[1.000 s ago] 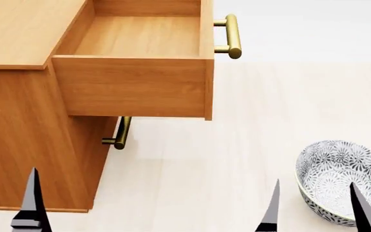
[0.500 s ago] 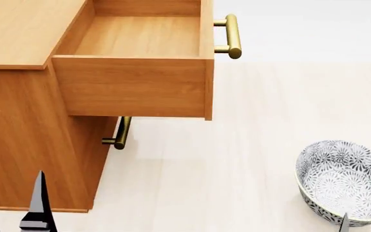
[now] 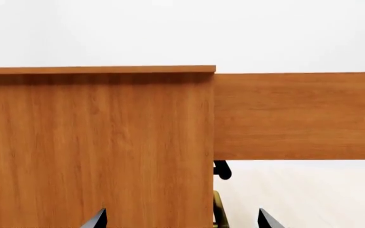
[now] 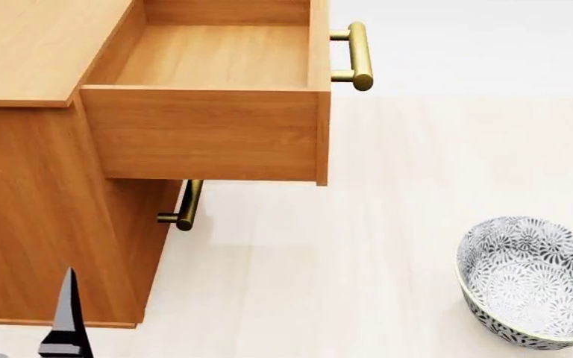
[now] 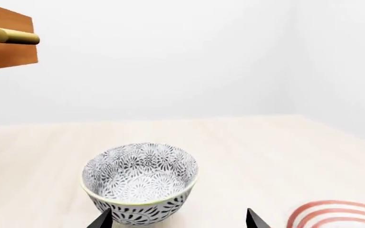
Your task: Put the ketchup in the top drawer of the cabinet.
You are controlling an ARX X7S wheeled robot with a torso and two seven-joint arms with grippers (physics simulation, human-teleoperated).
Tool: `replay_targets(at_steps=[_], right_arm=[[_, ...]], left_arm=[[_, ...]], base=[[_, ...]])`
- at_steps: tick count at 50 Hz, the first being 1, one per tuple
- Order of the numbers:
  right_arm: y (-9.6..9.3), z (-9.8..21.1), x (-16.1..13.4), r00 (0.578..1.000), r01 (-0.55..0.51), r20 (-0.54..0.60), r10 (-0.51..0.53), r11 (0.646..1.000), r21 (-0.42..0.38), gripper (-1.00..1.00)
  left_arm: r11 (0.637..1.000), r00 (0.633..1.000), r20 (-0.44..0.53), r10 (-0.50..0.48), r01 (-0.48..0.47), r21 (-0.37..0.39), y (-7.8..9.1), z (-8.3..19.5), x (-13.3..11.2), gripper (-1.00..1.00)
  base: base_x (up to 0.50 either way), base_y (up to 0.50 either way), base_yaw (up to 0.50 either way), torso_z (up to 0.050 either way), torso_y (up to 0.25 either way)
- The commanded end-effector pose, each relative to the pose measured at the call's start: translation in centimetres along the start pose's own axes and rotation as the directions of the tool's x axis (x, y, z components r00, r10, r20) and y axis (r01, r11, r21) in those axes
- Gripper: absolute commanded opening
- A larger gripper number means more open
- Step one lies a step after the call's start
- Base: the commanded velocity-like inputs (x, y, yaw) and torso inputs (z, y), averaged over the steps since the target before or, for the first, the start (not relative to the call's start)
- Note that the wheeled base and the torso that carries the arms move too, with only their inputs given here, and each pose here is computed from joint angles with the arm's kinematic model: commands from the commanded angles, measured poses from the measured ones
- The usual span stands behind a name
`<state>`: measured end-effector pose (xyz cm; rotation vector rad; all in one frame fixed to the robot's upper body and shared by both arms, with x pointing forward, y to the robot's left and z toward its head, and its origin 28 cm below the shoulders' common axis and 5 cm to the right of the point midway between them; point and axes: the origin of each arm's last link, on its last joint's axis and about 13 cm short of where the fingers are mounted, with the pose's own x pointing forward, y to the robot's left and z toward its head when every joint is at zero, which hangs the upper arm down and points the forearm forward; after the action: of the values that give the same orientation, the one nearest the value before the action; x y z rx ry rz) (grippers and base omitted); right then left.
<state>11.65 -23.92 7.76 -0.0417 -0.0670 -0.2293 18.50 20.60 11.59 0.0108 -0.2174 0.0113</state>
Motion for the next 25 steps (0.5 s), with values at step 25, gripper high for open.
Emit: replay_targets(at_steps=[25], right_arm=[[-2.2, -1.7, -4.4, 0.993, -0.115, 0.008, 0.115, 0.993, 0.012, 1.0]], left_arm=[[1.0, 1.0, -0.013, 0.006, -0.006, 0.007, -0.3, -0.2, -0.1, 1.0]], base=[[0.0, 0.0, 0.0, 0.0, 0.0]])
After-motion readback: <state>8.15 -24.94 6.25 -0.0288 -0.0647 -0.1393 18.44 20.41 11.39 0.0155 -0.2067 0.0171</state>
